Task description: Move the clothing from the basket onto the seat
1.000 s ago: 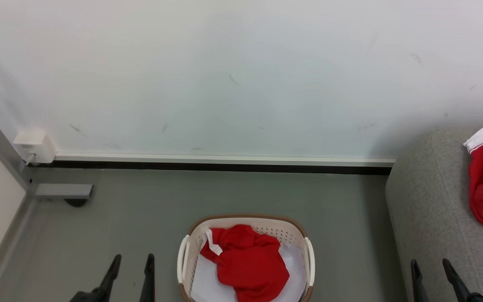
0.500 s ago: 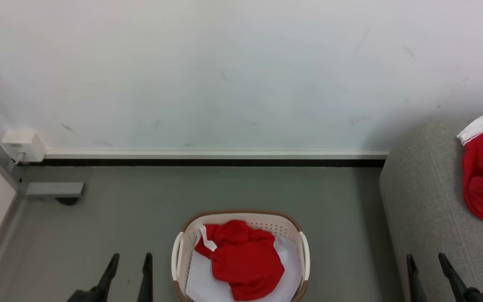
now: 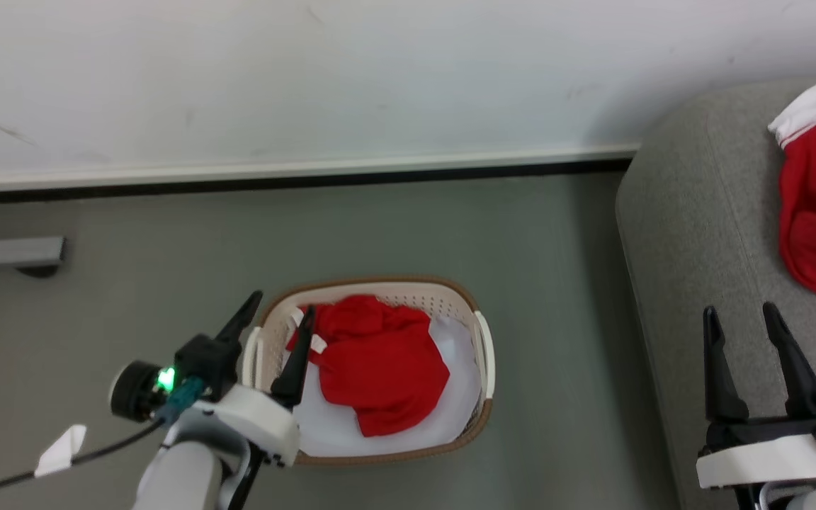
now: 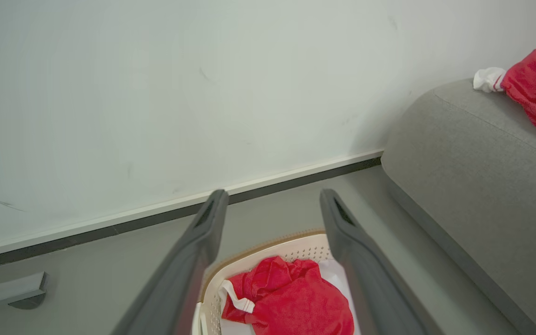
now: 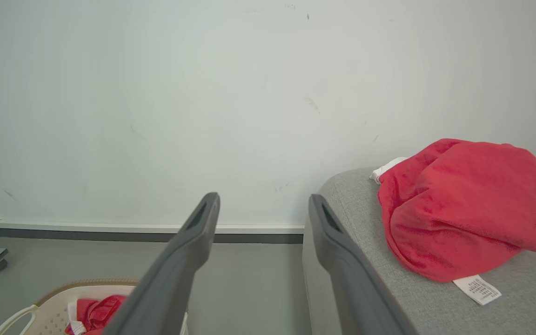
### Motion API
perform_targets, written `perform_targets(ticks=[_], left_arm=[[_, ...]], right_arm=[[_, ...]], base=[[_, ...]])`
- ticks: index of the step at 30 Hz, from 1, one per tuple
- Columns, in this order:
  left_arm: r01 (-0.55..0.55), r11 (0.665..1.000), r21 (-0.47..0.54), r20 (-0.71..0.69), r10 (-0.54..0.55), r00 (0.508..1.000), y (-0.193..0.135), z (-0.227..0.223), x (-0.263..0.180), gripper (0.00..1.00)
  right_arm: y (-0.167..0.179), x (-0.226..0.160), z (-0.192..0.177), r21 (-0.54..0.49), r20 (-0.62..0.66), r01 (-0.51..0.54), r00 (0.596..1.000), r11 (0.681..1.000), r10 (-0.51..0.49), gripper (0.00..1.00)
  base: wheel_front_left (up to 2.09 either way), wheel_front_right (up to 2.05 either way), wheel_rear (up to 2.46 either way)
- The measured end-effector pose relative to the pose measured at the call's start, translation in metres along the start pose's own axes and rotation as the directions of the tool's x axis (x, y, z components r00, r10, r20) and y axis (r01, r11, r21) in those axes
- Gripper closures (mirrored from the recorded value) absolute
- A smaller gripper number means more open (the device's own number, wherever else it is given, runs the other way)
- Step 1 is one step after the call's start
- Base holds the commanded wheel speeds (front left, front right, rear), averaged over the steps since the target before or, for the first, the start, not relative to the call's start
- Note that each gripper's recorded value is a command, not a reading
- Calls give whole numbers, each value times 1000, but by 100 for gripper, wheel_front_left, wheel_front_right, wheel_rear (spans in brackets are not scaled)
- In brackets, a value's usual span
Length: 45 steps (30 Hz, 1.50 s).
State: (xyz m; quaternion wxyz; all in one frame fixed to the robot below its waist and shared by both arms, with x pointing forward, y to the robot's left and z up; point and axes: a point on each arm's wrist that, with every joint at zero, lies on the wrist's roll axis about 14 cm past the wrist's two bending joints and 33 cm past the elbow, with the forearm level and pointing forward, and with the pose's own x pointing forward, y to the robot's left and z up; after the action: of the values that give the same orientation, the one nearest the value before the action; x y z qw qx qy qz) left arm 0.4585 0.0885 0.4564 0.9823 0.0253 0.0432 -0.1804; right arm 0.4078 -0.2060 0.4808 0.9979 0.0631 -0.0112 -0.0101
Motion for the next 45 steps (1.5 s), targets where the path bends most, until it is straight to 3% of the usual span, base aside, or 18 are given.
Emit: perform_targets(ticks=[11, 21, 29, 45], left_arm=[[240, 969, 55, -274, -216, 937, -37, -90, 95, 0], [422, 907, 18, -516, -353, 781, -79, -192, 122, 0], [447, 895, 1, -638, -344, 689, -72, -258, 137, 0], [453, 892, -3, -681, -333, 652, -64, -310, 159, 0]], right_arm=[[-25, 48, -23, -26, -17, 49, 999, 998, -50, 0], [-38, 68, -62, -61, -85, 61, 994, 996, -66, 0], [-40, 75, -98, -82, -152, 44, 987, 996, -56, 0], [-40, 72, -140, -81, -241, 30, 969, 996, -49, 0]], base=[[0, 0, 0], [0, 0, 0], [0, 0, 0], [0, 0, 0]])
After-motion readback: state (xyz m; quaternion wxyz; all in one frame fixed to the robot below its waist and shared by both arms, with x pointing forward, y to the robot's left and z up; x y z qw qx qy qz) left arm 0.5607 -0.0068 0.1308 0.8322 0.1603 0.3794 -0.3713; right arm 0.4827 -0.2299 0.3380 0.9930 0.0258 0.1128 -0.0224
